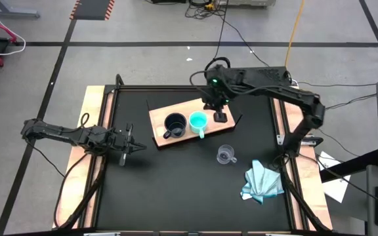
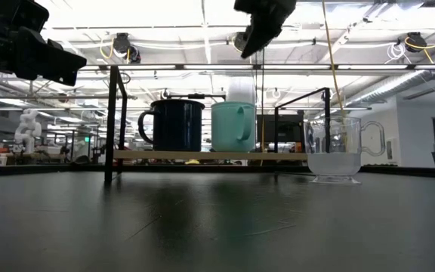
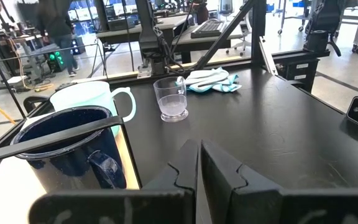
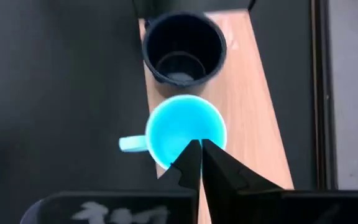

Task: Stack small to large cups/mugs on shelf
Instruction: Put the transparent cup on the shelf

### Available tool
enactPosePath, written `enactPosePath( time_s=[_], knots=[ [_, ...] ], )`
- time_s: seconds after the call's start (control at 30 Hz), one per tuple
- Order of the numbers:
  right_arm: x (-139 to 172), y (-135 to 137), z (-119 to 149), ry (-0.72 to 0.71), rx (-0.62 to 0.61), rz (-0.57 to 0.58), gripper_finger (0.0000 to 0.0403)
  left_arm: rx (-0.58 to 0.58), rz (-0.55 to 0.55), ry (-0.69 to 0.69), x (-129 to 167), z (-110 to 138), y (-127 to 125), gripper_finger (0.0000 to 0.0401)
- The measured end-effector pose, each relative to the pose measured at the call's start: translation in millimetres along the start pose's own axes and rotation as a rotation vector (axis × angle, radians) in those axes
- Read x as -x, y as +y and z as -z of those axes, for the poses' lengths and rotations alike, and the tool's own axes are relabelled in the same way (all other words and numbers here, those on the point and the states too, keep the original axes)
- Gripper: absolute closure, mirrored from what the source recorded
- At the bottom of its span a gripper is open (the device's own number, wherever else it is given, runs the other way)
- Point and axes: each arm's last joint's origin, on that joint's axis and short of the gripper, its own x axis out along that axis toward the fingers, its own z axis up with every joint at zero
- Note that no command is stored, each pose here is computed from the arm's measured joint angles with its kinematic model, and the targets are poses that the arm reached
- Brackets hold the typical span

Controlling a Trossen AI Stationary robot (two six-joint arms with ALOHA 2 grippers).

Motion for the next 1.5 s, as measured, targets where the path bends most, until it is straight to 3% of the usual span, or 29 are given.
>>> enactPosePath(
  time_s=[0.27,0.67,0.87,0.97,1.17,1.5],
  knots=[
    [16.8,30.7,40.3,-0.263,0.028,-0.009,0.0402,0.000,-0.001,-0.006,0.0,-0.6,0.1,0.0377],
    [-1.0,66.8,119.8,-0.241,-0.038,-0.038,0.0403,0.005,-0.001,-0.005,0.0,-0.5,0.1,0.0377],
    [-12.8,83.1,153.7,-0.368,-0.028,-0.112,0.0403,0.007,-0.001,-0.005,0.0,-0.5,0.1,0.0377],
    [-18.7,87.8,167.7,-0.363,-0.061,-0.121,0.0403,0.007,-0.001,-0.004,0.0,-0.4,0.1,0.0377],
    [-34.8,102.0,184.2,-0.368,-0.039,-0.161,0.0403,0.007,-0.001,-0.004,0.0,-0.4,0.1,0.0377],
    [-42.0,122.9,183.9,-0.437,0.058,-0.177,0.0403,0.012,-0.002,-0.004,0.0,-0.4,0.1,0.0377]
  ],
)
